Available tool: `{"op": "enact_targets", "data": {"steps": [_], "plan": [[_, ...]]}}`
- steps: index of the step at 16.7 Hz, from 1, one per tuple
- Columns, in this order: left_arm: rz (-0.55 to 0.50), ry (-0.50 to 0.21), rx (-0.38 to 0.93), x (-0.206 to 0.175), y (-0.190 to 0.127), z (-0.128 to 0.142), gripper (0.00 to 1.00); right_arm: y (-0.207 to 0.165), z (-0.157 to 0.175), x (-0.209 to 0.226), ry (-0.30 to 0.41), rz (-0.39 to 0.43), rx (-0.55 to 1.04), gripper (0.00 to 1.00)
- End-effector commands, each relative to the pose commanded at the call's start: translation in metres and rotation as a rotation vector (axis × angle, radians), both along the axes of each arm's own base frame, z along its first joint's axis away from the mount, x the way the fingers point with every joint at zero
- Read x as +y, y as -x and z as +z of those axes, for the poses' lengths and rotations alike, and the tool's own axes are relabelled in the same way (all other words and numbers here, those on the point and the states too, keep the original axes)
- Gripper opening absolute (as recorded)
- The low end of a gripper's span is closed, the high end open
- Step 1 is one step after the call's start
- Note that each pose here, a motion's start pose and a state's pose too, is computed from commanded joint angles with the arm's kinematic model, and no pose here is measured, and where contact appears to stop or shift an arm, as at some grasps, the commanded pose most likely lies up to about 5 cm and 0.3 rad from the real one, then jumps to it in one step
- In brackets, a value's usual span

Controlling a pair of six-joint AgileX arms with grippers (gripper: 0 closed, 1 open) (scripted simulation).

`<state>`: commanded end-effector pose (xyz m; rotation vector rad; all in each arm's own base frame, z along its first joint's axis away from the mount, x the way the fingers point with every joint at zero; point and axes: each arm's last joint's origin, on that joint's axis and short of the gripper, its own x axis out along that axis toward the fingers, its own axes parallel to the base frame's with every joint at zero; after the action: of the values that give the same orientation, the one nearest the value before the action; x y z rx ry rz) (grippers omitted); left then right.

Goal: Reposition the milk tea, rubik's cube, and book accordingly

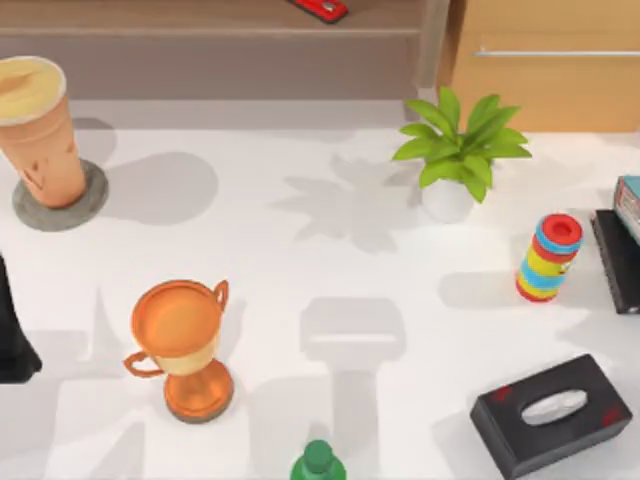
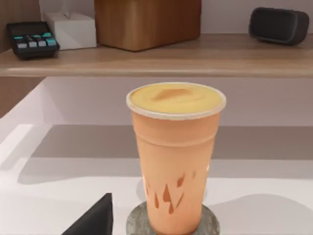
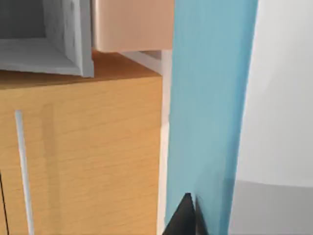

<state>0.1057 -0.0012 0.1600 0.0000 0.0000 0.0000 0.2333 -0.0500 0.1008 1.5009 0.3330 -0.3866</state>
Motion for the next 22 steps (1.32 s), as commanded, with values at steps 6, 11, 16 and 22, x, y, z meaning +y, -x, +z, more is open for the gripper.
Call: {"op": "enact_targets", "data": {"steps": [6,11,16,22], "plan": [[0.0,0.0,0.0,0.0,0.0,0.0,1.0,0.0055,-0.0078,0.0026,-0.039,-0.007,0.04,0.0],[0.0,0.0,0.0,0.0,0.0,0.0,1.0,0.004,-0.0129,0.0039,-0.041,-0.004,0.059,0.0],[0.0,0.0,0.0,0.0,0.0,0.0,1.0,0.0036,-0.0143,0.0042,-0.041,-0.002,0.064,0.08],[0.0,0.0,0.0,0.0,0.0,0.0,1.0,0.0036,-0.0143,0.0042,-0.041,-0.002,0.064,0.53]]}}
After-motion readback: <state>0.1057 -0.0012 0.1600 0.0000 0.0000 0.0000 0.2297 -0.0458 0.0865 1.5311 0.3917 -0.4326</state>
